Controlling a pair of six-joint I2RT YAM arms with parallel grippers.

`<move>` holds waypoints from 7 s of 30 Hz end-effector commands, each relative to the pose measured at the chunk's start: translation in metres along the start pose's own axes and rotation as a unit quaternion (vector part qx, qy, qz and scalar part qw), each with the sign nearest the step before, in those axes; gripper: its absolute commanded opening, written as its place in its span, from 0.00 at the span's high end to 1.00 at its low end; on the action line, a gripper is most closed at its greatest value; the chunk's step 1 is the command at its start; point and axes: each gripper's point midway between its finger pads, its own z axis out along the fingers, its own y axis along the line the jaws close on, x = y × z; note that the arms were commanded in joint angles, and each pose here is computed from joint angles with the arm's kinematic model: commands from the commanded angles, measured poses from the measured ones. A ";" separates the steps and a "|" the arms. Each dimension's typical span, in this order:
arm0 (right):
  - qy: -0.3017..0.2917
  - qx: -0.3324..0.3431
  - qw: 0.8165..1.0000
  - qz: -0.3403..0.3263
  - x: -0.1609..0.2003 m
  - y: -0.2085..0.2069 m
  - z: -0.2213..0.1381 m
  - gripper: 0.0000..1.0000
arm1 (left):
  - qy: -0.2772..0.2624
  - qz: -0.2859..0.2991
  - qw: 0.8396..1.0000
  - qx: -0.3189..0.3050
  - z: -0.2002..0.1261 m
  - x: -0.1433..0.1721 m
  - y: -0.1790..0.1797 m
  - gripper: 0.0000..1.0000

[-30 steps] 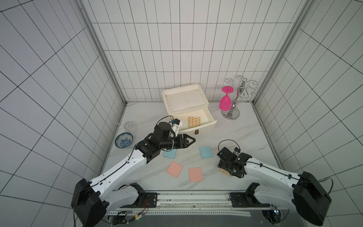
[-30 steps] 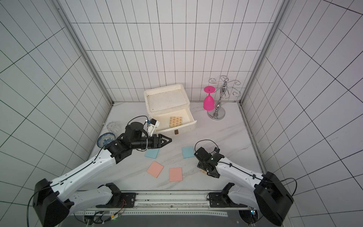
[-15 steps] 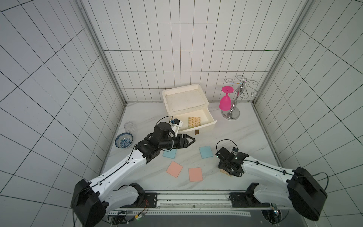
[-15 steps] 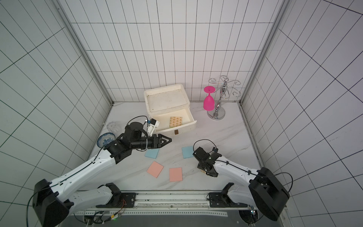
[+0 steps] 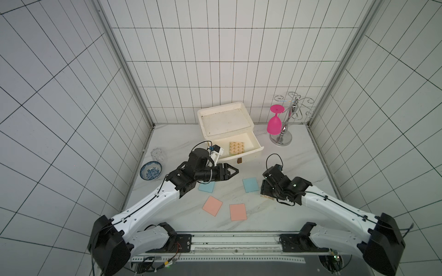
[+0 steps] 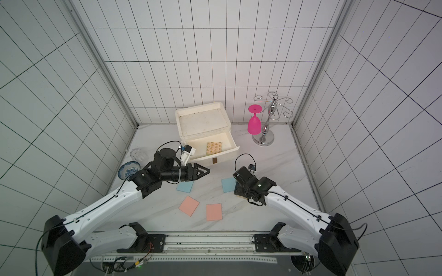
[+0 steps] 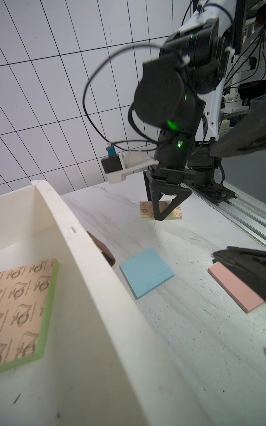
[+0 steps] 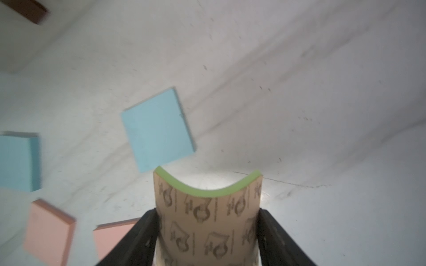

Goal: Please put the sticky notes in the drawer by color
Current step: Pick up the sticky notes from the center of the board, then place the sticky notes in the drawer, then close the drawer in the storage box.

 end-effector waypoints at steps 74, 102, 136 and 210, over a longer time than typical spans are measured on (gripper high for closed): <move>0.007 -0.600 0.800 -0.014 -0.113 0.199 -0.222 0.21 | -0.087 -0.019 0.957 0.277 -0.111 -0.080 -0.110 1.00; 0.047 -0.614 0.787 -0.029 -0.099 0.210 -0.217 1.00 | -0.106 -0.026 0.965 0.239 -0.099 -0.090 -0.088 0.85; -0.040 -0.295 0.955 -0.013 -0.175 0.183 -0.028 1.00 | -0.144 -0.051 0.987 0.055 -0.098 -0.068 0.018 0.46; -0.171 -0.237 0.947 -0.131 -0.142 0.204 -0.032 0.67 | -0.053 -0.012 0.987 -0.153 0.029 -0.192 0.101 0.47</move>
